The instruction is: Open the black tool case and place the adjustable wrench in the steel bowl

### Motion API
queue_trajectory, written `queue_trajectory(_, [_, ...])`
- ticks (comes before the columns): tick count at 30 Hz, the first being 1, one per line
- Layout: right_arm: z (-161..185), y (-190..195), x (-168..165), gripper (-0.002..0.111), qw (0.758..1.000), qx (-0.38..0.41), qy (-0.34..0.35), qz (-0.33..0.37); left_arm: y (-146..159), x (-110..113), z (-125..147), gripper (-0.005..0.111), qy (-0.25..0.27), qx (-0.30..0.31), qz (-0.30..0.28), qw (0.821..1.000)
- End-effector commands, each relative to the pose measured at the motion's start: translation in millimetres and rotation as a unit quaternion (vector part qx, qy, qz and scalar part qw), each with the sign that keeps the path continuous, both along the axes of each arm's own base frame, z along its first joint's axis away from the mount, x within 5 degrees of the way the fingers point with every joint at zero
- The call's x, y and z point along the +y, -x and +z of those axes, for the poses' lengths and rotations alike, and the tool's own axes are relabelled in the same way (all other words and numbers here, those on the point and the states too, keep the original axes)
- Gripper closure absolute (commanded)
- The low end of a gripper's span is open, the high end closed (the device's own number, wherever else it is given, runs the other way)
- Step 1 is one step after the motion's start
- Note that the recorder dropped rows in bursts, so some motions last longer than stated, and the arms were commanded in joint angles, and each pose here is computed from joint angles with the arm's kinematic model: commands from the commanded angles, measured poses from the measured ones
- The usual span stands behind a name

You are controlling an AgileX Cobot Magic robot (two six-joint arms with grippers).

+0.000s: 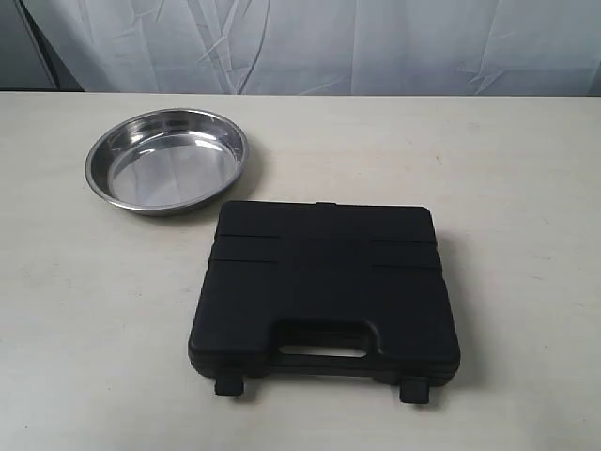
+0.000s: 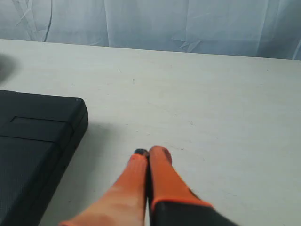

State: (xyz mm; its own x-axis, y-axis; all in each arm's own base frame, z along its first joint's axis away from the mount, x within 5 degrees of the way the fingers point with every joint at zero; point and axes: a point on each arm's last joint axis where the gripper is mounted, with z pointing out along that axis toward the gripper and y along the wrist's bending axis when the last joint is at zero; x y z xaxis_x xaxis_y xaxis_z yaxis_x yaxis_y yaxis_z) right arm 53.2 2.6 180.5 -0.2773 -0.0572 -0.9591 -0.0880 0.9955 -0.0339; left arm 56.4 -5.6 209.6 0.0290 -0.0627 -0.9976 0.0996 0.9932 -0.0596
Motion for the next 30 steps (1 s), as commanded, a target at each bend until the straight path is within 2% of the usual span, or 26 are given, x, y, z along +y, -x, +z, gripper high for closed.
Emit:
queue_trajectory(1, [0, 0, 0, 0.108, 1.0, -0.008, 0.003, -0.002, 0, 0, -1, 0.107, -0.002, -0.001, -0.003, 1.0])
queue_trajectory(10, [1, 0, 0, 0.108, 1.0, -0.008, 0.004, -0.002, 0, 0, -1, 0.107, -0.002, -0.001, -0.003, 1.0])
queue_trajectory(16, [1, 0, -1, 0.108, 1.0, -0.009, 0.019, -0.003, 0, 0, -1, 0.107, -0.002, 0.0, -0.003, 1.0])
queue_trajectory(19, [4, -1, -3, 0.108, 0.998, -0.028, 0.047, -0.003, 0, 0, -1, 0.107, -0.002, 0.0, -0.003, 1.0])
queue_trajectory(23, [21, -3, 2, 0.108, 0.992, -0.125, 0.031, 0.013, 0, 0, -1, 0.107, -0.002, 0.0, -0.003, 1.0])
queue_trajectory(24, [29, -3, 3, 0.108, 0.986, -0.165, -0.01, 0.017, 0, 0, -1, 0.107, -0.002, 0.0, -0.003, 1.0])
queue_trajectory(25, [37, -2, 4, 0.108, 0.977, -0.204, -0.056, 0.017, 0, 0, -1, 0.107, -0.002, 0.0, -0.003, 1.0])
queue_trajectory(28, [55, 2, 2, 0.108, 0.946, -0.297, -0.127, 0.011, 0, 0, -1, 0.107, -0.002, 0.0, -0.003, 1.0])
queue_trajectory(30, [69, 8, -4, 0.108, 0.91, -0.373, -0.184, 0.0, 0, 0, -1, 0.107, -0.002, 0.0, -0.003, 1.0])
